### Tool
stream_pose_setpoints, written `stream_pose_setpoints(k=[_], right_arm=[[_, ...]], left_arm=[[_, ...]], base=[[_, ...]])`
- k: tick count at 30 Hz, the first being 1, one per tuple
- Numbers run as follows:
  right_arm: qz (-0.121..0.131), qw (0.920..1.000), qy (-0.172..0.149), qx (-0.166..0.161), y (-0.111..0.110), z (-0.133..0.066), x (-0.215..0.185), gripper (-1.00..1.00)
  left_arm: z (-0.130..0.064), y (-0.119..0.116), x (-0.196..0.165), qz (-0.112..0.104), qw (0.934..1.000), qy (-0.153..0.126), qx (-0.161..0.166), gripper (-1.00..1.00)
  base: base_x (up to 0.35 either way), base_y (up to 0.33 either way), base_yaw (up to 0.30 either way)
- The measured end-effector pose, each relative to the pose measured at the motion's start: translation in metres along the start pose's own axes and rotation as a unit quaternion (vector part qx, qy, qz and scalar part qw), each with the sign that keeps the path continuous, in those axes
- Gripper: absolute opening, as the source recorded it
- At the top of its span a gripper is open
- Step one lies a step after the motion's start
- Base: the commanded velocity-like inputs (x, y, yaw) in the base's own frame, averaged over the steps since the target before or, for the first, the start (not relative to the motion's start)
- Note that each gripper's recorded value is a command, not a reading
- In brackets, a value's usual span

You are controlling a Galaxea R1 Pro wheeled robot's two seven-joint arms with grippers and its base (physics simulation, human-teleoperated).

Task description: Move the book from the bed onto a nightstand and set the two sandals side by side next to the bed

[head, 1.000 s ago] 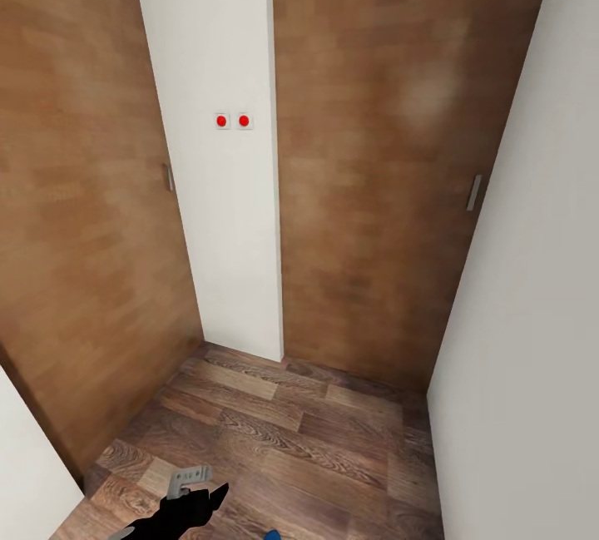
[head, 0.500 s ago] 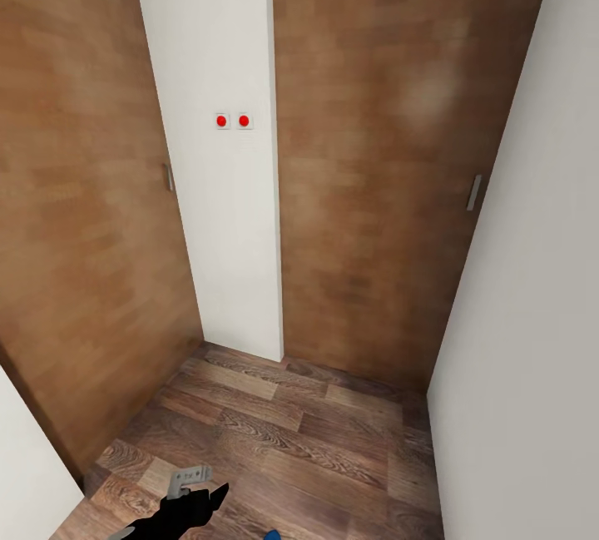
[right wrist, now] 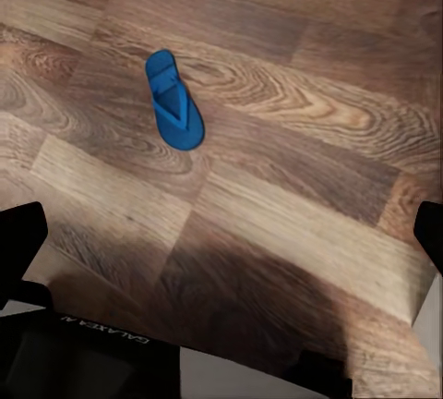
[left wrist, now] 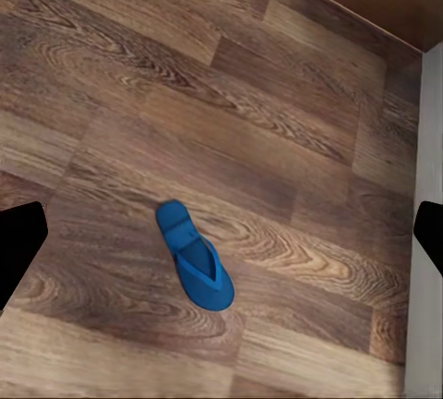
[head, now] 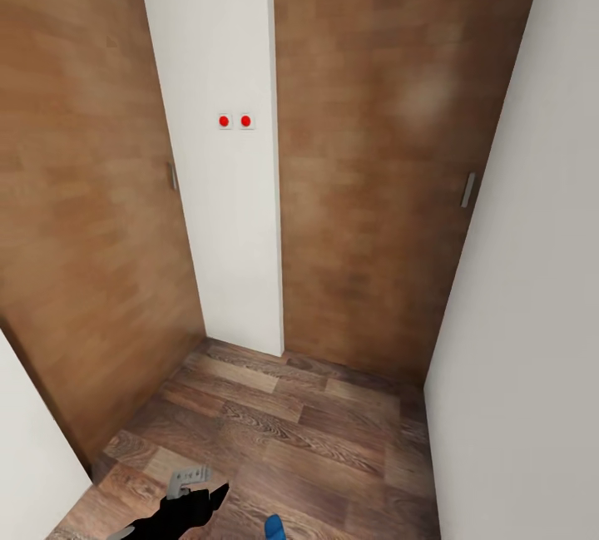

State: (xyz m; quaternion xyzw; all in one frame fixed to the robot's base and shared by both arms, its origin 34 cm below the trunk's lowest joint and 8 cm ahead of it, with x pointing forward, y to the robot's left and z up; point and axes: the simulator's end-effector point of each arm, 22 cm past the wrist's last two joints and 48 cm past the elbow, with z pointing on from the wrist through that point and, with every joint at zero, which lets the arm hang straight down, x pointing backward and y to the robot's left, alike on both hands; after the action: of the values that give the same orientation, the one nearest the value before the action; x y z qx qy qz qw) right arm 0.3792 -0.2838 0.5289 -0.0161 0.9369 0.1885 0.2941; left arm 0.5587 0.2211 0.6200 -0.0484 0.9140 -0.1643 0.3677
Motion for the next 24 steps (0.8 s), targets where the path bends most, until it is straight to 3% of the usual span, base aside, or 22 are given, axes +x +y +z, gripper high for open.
stream_pose_setpoints(k=[3,19,24], right_arm=[[-0.006,1.0,0.001,0.007,-0.009,-0.004,-0.001,1.0],[-0.006,1.0,0.001,0.008,-0.011,-0.005,-0.001,1.0],[-0.009,0.9998,0.003,0.019,-0.028,-0.013,-0.003,1.0]], left_arm=[[0.0,0.0,0.0,0.0,1.0,0.0,0.0,1.0],[0.0,0.0,0.0,0.0,1.0,0.0,0.0,1.0],[0.0,0.0,0.0,0.0,1.0,0.0,0.0,1.0]], base=[[-0.081,0.0,0.0],[-0.006,0.004,0.0],[0.0,0.168,0.0]])
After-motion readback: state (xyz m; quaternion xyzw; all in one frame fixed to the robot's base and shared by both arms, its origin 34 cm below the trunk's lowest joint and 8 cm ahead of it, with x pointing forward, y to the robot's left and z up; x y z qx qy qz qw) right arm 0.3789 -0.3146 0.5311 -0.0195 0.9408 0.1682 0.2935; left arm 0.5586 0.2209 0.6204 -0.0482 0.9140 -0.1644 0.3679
